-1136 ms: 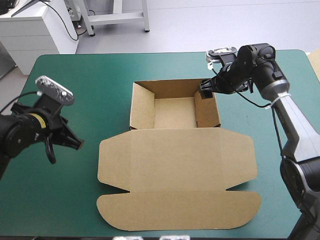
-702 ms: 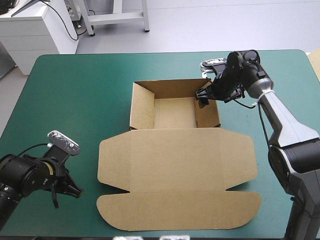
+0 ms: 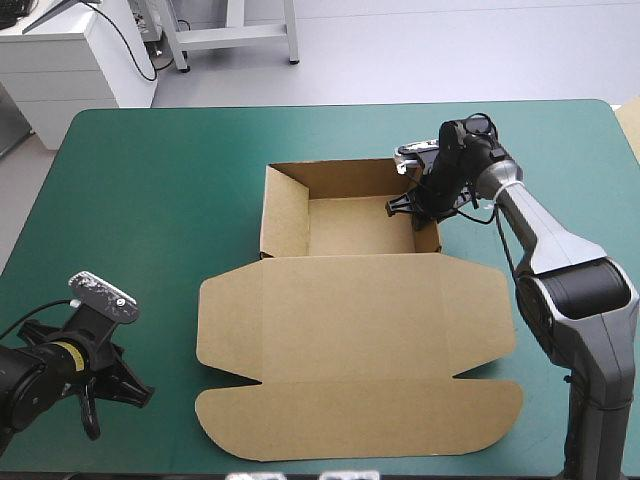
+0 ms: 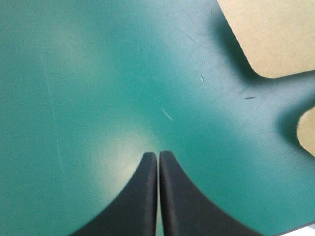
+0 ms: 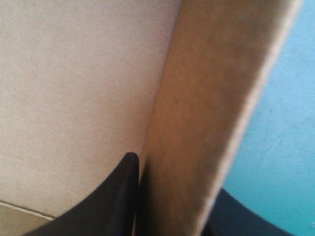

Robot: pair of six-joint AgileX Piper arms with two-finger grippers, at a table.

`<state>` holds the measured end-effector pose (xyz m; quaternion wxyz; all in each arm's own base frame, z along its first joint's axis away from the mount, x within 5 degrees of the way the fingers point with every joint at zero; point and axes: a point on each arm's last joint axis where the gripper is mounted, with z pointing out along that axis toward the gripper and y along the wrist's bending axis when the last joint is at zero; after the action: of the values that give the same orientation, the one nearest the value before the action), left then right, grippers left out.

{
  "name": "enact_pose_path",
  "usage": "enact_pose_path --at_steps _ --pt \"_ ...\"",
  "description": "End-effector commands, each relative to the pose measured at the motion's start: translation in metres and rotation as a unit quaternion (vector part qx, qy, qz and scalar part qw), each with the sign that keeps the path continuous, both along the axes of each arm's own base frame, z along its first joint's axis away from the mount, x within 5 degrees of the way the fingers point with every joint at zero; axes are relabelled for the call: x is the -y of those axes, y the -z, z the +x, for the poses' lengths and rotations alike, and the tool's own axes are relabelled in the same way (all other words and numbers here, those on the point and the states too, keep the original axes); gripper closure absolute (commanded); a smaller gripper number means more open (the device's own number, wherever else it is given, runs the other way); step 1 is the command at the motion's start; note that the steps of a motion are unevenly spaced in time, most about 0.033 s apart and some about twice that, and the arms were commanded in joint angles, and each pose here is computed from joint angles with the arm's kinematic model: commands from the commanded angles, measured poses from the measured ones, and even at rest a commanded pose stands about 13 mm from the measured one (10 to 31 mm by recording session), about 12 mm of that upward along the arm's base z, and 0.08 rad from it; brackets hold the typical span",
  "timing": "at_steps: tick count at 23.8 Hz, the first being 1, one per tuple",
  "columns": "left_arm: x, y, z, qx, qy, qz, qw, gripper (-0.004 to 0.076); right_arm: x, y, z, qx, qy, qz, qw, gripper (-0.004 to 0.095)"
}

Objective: Fold the box

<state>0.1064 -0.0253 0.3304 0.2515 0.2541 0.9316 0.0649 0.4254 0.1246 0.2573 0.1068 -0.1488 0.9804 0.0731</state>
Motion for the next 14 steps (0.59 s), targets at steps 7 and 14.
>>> enact_pose_path --at_steps 7,14 --pt "-0.001 -0.007 0.0 0.013 -0.005 -0.002 1.0 0.0731 0.012 -0.038 -0.006 0.047 -0.015 0.007 0.999 0.0927" --pt "-0.001 -0.007 -0.001 0.012 -0.006 -0.002 1.0 0.0731 0.048 -0.086 -0.007 0.125 -0.014 -0.017 0.992 0.0929"
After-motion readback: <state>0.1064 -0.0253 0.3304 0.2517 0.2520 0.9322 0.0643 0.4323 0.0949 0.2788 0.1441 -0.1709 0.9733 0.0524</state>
